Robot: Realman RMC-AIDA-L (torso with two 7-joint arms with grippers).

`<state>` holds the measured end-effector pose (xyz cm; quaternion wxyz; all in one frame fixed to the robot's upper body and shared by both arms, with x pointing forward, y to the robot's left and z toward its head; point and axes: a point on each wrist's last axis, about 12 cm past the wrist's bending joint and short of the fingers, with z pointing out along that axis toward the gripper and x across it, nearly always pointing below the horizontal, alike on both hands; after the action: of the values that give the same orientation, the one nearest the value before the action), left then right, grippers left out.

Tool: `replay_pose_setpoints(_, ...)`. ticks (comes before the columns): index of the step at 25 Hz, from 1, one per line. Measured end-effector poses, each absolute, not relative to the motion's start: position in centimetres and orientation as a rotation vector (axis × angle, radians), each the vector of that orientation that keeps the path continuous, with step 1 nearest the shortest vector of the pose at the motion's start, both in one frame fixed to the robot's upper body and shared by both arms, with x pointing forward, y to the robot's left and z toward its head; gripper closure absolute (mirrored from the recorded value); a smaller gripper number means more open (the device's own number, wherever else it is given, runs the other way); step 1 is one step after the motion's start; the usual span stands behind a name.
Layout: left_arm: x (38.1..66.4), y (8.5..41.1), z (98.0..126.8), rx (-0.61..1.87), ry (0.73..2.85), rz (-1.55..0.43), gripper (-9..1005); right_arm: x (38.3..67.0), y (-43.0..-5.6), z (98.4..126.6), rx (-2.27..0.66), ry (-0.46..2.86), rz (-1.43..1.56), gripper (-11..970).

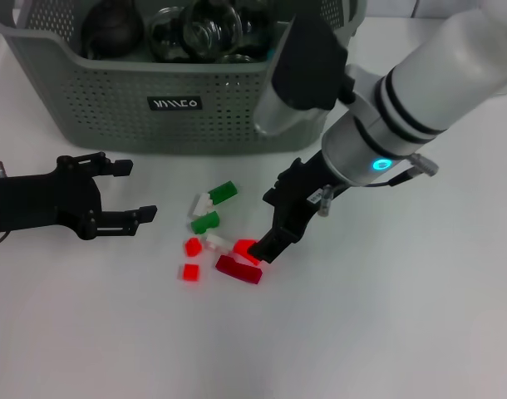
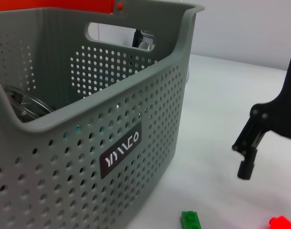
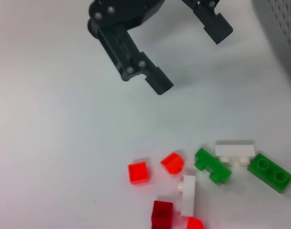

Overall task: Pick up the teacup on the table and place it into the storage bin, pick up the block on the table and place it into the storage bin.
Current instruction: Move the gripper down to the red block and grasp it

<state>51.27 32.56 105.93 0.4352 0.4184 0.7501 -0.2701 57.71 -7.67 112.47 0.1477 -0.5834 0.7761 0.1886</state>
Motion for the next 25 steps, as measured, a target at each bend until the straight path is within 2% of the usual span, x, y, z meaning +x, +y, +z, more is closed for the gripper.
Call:
replay_pose_setpoints(12,51.2,32.5,105.9,1.040,1.868,-0.673,155,57.5,-6.5,111.1,-1.678,2.205,0.501,72)
replay_pose_setpoints(21,51.3,32.5,105.9,1.040,1.866,-0.672,155,57.2,-5.8,110.5,-1.674,2.186,0.514,278)
replay_pose_setpoints(25,51.3,32.5,105.9,1.038,1.865,-0.673,155,57.0,-5.6,110.1,-1.680,2.187,0.515,278)
